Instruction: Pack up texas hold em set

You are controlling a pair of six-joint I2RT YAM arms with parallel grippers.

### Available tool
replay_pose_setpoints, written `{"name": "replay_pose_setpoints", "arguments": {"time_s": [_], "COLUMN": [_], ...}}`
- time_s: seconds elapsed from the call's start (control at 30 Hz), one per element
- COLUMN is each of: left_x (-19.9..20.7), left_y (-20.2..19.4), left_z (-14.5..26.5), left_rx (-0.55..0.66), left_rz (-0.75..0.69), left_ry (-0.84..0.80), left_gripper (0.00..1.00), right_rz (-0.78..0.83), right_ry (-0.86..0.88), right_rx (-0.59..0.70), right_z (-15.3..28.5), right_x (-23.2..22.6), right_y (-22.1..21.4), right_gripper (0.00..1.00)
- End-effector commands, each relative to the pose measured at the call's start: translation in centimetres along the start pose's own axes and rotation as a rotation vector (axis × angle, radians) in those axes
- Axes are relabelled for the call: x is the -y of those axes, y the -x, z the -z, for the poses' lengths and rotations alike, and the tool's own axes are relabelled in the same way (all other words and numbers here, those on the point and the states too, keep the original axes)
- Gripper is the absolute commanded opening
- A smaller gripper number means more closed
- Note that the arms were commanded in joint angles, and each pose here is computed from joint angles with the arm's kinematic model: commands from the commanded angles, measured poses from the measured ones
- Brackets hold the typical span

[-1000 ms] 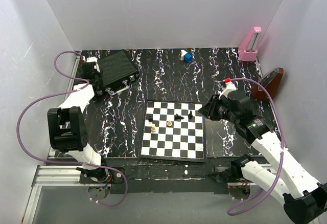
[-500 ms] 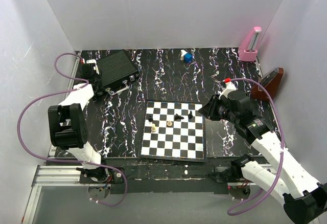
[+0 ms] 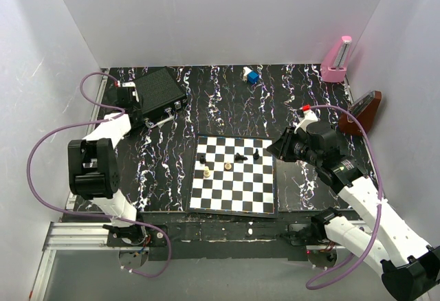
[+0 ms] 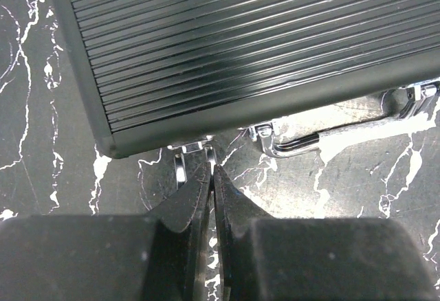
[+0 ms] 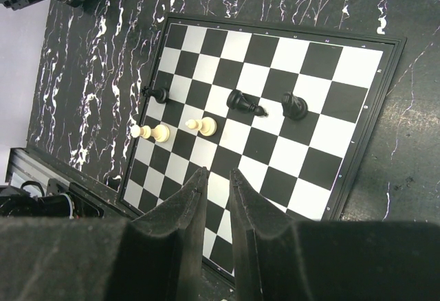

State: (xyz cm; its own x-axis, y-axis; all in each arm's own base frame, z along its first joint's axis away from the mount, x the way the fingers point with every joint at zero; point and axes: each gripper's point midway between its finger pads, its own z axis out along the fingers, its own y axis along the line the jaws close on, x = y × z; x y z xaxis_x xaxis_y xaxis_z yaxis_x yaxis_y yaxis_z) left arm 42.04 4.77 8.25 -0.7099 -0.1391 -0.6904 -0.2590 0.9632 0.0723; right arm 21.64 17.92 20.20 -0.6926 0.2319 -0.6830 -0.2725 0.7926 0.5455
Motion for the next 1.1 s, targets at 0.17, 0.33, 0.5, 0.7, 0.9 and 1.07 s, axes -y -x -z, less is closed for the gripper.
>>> {"name": "replay_pose_setpoints", "arguments": {"time_s": [0.17, 0.33, 0.5, 0.7, 0.9, 1.07], "left_x": [0.2, 0.1, 0.2, 0.2, 0.7, 2.9], "left_y": [-2.5, -3.1, -3.1, -3.0, -1.9, 0.5], "left_z": [-0.9, -1.3, -1.7, -2.0, -1.2, 1.8], "left_rx": [-0.083, -0.102, -0.103, -0.102, -0.069, 0.047], "left_rz": [-0.022, -0.027, -0.034, -0.05, -0.057, -0.098], "left_ry": [0.039, 0.046, 0.045, 0.044, 0.008, -0.068], "left_gripper": [0.05, 0.05, 0.05, 0.05, 0.09, 0.32], "right_rz": [0.0, 0.003, 0.002, 0.003, 0.002, 0.003], "right_ry": [0.015, 0.013, 0.014, 0.012, 0.011, 0.011], "right_rx": [0.04, 0.037, 0.035, 0.033, 0.036, 0.037], "right_z": [0.0, -0.1, -0.2, -0.2, -0.1, -0.1], "right_x": [-0.2, -0.2, -0.2, -0.1, 0.0, -0.1], "right_y": [0.7, 0.7, 0.6, 0.5, 0.6, 0.7], "right_gripper": [0.27, 0.27, 0.27, 0.27, 0.27, 0.27]}}
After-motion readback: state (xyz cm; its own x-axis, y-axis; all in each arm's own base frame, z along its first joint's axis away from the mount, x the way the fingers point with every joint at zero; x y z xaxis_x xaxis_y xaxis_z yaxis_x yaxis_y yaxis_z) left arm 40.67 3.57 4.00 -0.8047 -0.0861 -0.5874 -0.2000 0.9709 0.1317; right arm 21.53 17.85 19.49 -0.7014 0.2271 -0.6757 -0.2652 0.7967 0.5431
